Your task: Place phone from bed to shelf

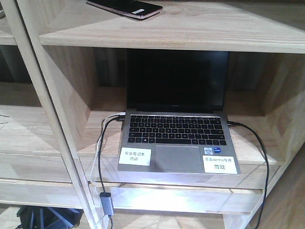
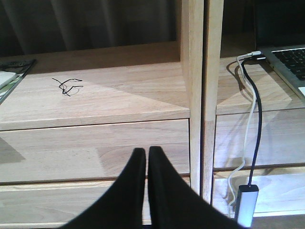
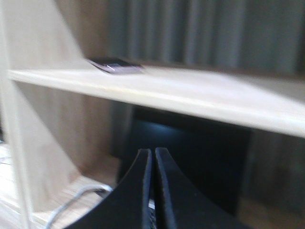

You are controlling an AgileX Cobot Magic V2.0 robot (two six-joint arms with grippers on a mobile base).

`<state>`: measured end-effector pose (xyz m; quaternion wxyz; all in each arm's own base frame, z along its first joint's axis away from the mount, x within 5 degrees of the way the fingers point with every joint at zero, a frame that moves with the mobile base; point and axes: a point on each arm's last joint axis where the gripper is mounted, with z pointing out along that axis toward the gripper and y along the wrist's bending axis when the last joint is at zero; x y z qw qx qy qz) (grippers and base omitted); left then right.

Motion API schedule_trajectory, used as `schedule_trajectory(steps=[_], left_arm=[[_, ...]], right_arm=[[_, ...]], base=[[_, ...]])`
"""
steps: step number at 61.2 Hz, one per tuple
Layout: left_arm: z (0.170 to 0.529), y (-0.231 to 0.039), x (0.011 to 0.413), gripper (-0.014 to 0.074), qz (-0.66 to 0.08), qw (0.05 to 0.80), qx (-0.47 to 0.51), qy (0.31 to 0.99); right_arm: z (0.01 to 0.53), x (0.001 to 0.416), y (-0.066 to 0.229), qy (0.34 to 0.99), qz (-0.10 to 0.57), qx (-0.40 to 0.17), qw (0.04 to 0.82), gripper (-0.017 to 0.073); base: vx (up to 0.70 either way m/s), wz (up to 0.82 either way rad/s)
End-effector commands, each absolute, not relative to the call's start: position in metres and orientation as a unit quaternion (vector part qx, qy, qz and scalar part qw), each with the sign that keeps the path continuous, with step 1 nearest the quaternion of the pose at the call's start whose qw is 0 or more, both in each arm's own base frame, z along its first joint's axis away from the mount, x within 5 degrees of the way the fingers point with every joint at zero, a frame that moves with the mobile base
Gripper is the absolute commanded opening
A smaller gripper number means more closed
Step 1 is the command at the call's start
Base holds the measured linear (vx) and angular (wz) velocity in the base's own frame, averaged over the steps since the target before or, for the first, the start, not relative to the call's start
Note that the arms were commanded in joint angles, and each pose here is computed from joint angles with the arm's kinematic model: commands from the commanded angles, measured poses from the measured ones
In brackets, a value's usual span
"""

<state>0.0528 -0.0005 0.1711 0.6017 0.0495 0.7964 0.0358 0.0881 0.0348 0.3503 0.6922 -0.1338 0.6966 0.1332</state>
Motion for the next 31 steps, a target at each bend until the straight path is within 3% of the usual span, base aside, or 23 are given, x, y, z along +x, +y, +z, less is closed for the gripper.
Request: schedule_trajectory(steps=[1, 14, 31], left_arm=[[0.186, -0.001, 0.054, 0.0001, 0.031, 0.641, 0.045, 0.765], [0.186, -0.001, 0.054, 0.0001, 0.031, 0.641, 0.045, 0.765], [0.186, -0.001, 0.054, 0.0001, 0.031, 0.641, 0.045, 0.765]], right_arm=[[0.361, 0.091, 0.030, 0.683, 0.120, -0.103, 0.713, -0.0005], [0.360, 0.093, 0.023, 0.691, 0.093, -0.077, 0.712, -0.0005], [0.326, 0.085, 0.001, 0.715, 0.021, 0.012, 0.699, -0.0005]], base=[[0.00, 0.00], [0.00, 0.00], [0.00, 0.00]])
